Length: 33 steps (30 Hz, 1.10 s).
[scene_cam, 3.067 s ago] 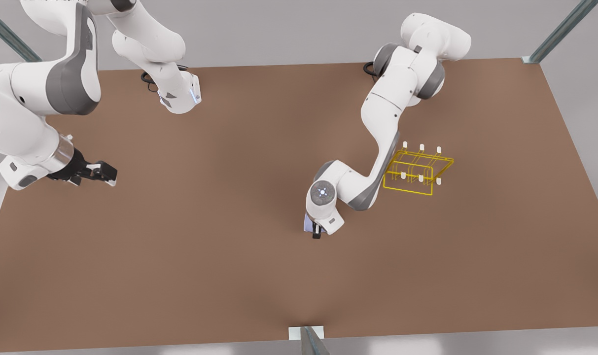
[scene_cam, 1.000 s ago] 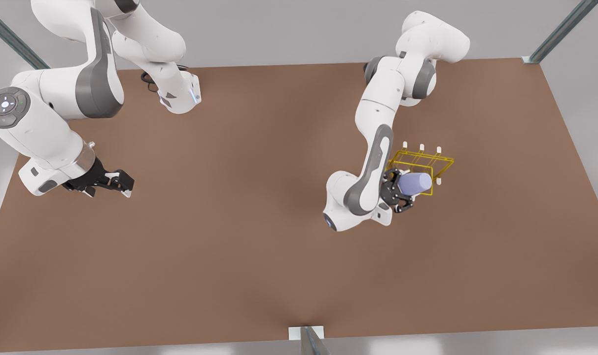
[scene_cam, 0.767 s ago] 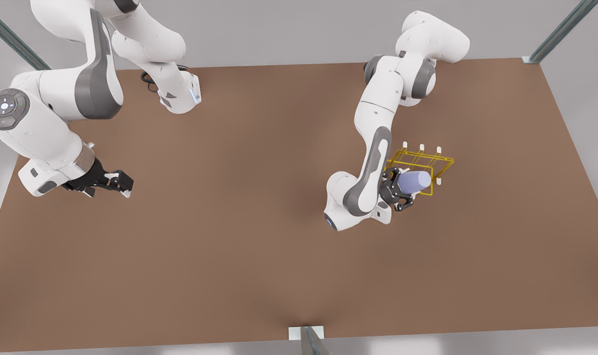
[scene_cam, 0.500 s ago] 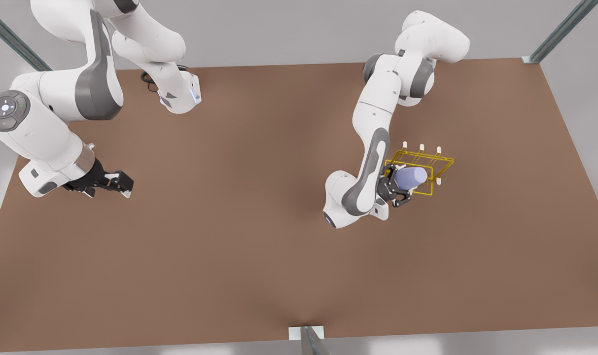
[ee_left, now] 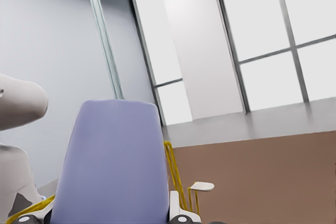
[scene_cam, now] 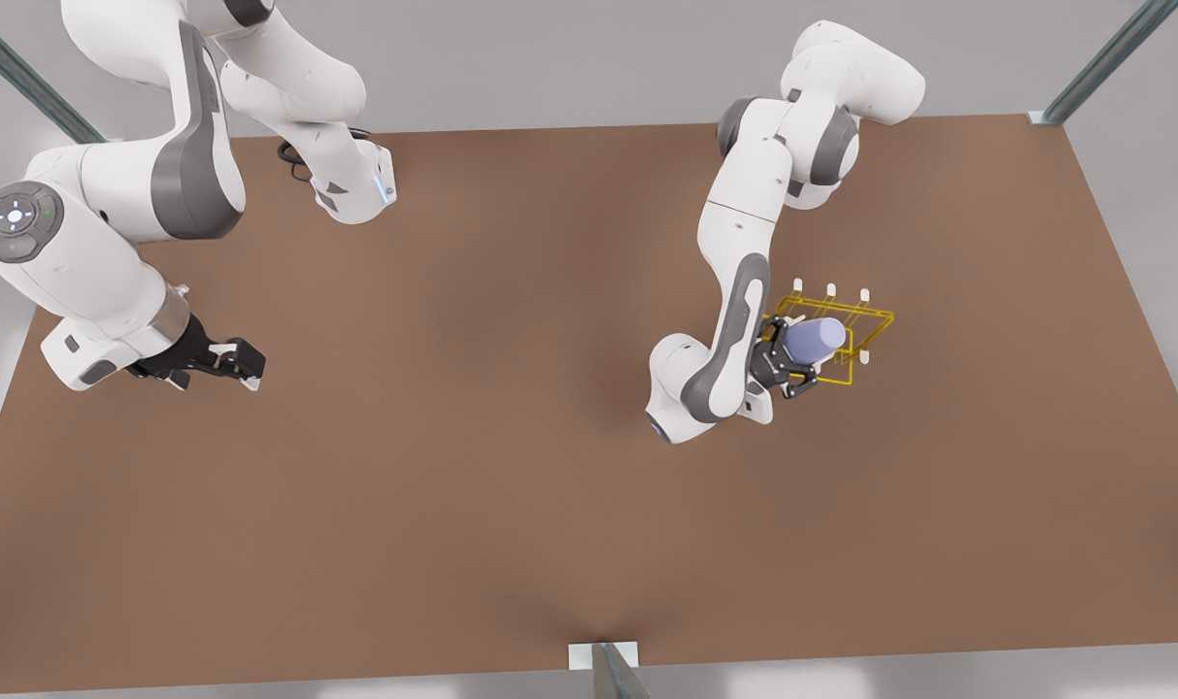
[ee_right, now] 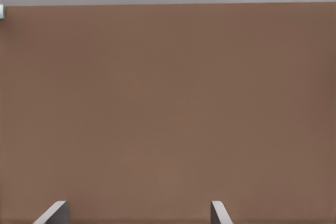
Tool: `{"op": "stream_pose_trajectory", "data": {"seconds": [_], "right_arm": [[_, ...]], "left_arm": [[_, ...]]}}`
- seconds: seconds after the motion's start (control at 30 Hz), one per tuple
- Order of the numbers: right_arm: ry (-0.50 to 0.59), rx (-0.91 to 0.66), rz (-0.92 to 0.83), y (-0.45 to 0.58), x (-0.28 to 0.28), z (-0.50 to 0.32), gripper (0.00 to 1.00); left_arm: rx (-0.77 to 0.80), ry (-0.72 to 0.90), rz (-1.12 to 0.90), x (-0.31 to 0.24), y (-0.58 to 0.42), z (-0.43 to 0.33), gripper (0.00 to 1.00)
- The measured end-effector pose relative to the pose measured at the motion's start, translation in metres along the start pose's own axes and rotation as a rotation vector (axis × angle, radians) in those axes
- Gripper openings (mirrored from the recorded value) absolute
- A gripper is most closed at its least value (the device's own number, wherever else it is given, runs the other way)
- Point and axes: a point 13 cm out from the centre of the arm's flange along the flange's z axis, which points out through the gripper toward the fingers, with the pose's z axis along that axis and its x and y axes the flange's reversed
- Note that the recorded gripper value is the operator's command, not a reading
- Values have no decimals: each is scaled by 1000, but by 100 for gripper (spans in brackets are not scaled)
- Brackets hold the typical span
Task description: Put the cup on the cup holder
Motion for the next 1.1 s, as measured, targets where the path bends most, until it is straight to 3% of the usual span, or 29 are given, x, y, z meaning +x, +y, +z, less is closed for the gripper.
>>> {"op": "stream_pose_trajectory", "data": {"seconds": [0.2, 0.27, 0.43, 0.57, 0.7, 0.8, 0.93, 1.1], "right_arm": [[2, 0, 0, 0, 0, 0, 100], [2, 0, 0, 0, 0, 0, 100], [2, 1, 0, -1, 0, 0, 100], [2, 0, -1, 1, 1, 0, 100], [2, 0, -3, 2, 1, 0, 100], [3, 0, -1, 1, 1, 0, 100], [6, 1, 0, 1, 1, 2, 100], [7, 0, 0, 1, 0, 3, 100]], "left_arm": [[15, 11, -32, -6, 2, -4, 100], [62, 113, -30, -26, 20, -32, 100], [208, 898, 83, -156, 85, -144, 100], [252, 1256, 259, -241, 55, -119, 100], [439, 1355, 573, -262, 4, -73, 100], [520, 1345, 653, -266, -5, 26, 100], [818, 1294, 768, -280, -27, 9, 100], [1045, 1196, 944, -275, -40, -9, 100]]}}
